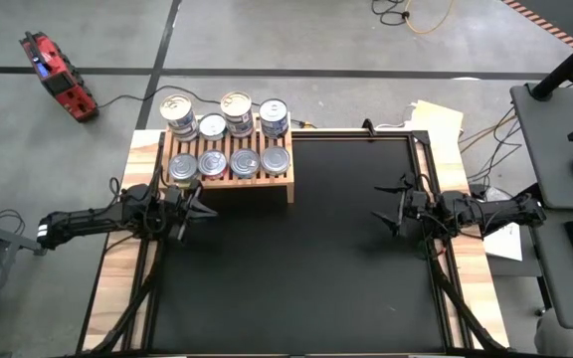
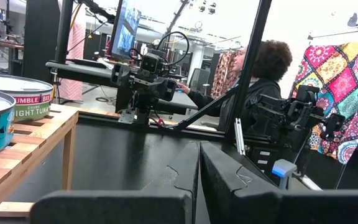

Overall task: Stack canned seafood by type on shelf
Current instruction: Return to Home Position

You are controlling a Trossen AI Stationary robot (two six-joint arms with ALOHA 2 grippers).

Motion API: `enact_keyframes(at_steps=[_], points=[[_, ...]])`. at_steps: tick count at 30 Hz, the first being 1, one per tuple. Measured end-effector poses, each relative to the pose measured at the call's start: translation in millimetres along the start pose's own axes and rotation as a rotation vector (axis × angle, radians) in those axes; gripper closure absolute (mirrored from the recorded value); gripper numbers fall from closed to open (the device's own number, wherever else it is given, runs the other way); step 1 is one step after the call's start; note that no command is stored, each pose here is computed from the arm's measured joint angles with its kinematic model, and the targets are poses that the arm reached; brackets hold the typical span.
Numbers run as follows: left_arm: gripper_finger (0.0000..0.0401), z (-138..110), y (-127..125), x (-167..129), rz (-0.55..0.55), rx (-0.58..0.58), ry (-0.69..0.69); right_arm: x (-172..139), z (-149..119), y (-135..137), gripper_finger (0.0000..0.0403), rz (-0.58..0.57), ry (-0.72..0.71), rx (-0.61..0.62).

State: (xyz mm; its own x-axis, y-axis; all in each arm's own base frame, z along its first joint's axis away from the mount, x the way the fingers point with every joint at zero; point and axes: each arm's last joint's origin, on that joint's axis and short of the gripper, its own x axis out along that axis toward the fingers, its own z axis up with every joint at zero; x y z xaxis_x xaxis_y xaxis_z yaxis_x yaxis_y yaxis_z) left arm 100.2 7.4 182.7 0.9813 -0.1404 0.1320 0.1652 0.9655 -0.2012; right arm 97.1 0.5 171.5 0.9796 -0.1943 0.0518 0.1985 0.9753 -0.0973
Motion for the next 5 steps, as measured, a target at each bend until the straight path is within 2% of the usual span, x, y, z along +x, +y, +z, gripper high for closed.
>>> enact_keyframes(at_steps=[5], points=[[0.0401,0.1,-0.1,0.0,0.000,0.000,0.000,0.0,0.0,0.0,0.0060,0.000,0.000,0.000]])
